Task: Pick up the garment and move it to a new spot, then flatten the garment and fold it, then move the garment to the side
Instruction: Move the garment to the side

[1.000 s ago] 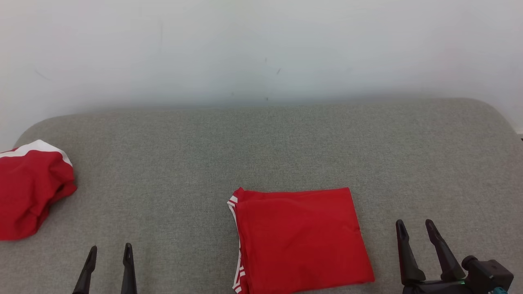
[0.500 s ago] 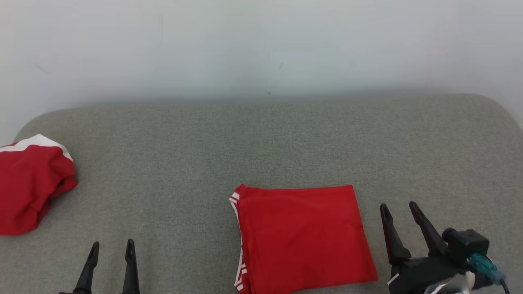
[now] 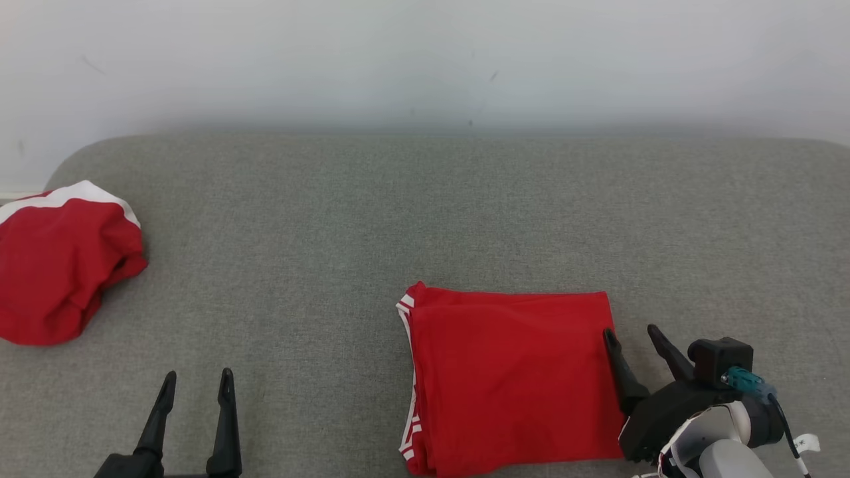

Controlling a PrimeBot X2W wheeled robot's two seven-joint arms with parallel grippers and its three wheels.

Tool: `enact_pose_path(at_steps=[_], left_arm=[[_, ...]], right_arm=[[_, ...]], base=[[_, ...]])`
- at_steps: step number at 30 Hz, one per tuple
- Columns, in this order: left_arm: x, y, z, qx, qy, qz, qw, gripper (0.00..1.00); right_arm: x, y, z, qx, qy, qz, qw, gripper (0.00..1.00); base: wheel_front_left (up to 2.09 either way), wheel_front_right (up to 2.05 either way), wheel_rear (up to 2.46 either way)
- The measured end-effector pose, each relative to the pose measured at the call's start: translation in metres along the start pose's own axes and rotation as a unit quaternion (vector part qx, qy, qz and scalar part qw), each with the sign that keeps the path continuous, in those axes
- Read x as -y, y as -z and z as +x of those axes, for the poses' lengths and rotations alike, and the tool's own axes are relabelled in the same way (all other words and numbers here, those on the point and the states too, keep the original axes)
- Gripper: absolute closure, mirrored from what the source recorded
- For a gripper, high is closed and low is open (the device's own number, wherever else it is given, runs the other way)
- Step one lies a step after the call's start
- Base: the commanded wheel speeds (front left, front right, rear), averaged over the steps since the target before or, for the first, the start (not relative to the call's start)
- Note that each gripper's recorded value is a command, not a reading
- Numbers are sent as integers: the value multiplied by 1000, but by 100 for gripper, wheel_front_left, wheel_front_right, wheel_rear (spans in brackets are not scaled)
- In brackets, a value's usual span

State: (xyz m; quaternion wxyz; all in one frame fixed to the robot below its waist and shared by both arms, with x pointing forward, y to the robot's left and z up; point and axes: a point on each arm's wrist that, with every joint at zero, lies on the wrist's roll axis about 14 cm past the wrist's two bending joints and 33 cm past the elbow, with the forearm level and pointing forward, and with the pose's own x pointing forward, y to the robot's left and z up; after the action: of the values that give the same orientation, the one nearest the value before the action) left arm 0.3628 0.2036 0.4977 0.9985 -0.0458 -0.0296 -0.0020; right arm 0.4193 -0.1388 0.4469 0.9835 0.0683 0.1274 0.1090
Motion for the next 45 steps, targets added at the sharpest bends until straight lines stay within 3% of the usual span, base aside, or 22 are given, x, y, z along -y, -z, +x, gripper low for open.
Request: enact_pose_path(at_steps=[15,16,17,24,30,36,45], left_arm=[[-2,2,9,-2,-2,2,1000,0],[-2,2,9,-2,-2,2,1000,0],[-2,2,9,-2,-2,2,1000,0],[-3,3,11,-4,-3,2,1000,0],[3,5,19,-4,5,0,1000,0],[13,4,42,5,23,-4,1000,0],[30,19,88,4,69,13,998,0]], right_arm=[[-6,63,11,-108,-5,1,994,0],[-8,64,12,-112,-6,3,994,39],[-10,66,12,-115,-8,4,993,100],[-17,58,23,-107,-18,12,994,100],[-2,16,48,-61,-16,-16,998,100],[41,-34,80,-25,10,-56,998,100],[132,-75,103,-10,83,-119,989,100]], base=[[0,0,0],[0,0,0],[0,0,0],[0,0,0],[0,0,0],[0,0,0],[0,0,0]])
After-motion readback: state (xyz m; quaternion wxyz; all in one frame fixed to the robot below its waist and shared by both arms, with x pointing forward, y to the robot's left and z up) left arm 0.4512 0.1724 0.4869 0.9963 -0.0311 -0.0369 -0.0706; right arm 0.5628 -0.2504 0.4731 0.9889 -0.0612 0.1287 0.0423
